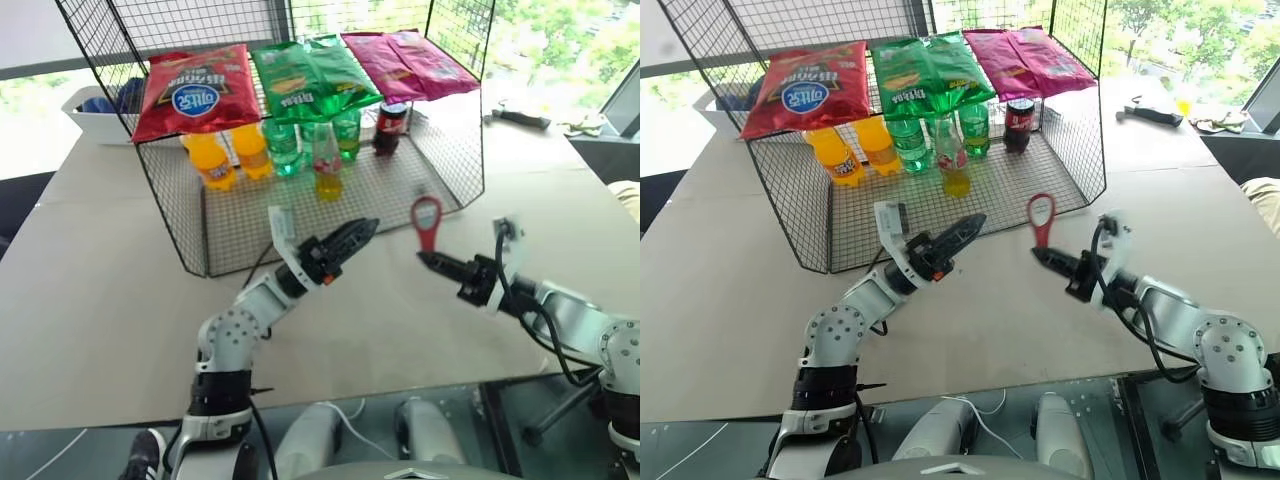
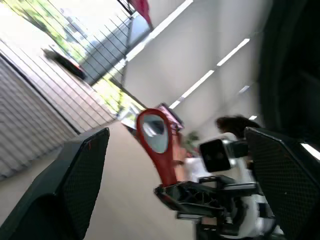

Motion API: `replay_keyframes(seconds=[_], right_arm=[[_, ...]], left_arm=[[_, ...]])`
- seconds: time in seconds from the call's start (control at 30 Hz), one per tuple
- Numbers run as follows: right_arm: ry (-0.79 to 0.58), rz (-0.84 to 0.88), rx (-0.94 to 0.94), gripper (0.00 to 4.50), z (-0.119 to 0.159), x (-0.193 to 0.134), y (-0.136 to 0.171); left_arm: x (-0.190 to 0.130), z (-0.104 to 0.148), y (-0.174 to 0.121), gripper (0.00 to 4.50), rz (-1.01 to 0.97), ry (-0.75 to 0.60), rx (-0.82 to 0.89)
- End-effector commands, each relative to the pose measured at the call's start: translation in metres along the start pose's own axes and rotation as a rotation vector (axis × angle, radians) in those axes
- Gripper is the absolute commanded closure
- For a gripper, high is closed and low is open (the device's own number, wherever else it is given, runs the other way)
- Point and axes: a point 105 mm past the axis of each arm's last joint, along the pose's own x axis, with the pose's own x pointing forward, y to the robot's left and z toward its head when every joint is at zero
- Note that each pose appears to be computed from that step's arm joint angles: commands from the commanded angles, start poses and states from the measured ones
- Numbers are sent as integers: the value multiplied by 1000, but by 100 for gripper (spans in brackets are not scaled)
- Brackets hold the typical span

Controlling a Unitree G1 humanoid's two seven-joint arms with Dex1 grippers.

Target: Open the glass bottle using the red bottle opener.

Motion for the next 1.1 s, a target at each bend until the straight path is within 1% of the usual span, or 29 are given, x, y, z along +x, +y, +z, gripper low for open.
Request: replay_keyframes(seconds=[0.03, 0.1, 0.2, 0.3, 0.37, 0.43, 0.53, 0.63, 0.9, 1.1], right_arm=[[-223, -132, -265, 450, 45, -2, -7], [-285, -161, -446, 450, 56, 0, -1], [-335, -144, -661, 450, 60, 6, 17], [-368, -111, -834, 450, 56, 12, 36], [-396, -112, -907, 450, 53, 15, 45], [-409, -116, -931, 450, 47, 18, 48], [-427, -115, -964, 450, 42, 20, 54], [-441, -106, -984, 450, 39, 22, 61], [-412, -21, -1030, 450, 16, 29, 80], [-403, -26, -1034, 450, 9, 27, 80]], left_arm=[[7, 14, 11, 5, 140, -47, 396], [9, 18, 23, 5, 231, -61, 508], [13, 21, 31, 5, 298, -73, 642], [17, 24, 48, 5, 388, -77, 698], [21, 30, 60, 5, 460, -93, 729], [26, 38, 69, 5, 522, -117, 753], [33, 43, 76, 5, 562, -137, 771], [43, 40, 80, 5, 558, -130, 776], [66, 29, 89, 5, 529, -77, 750], [77, 30, 94, 5, 546, -61, 771]])
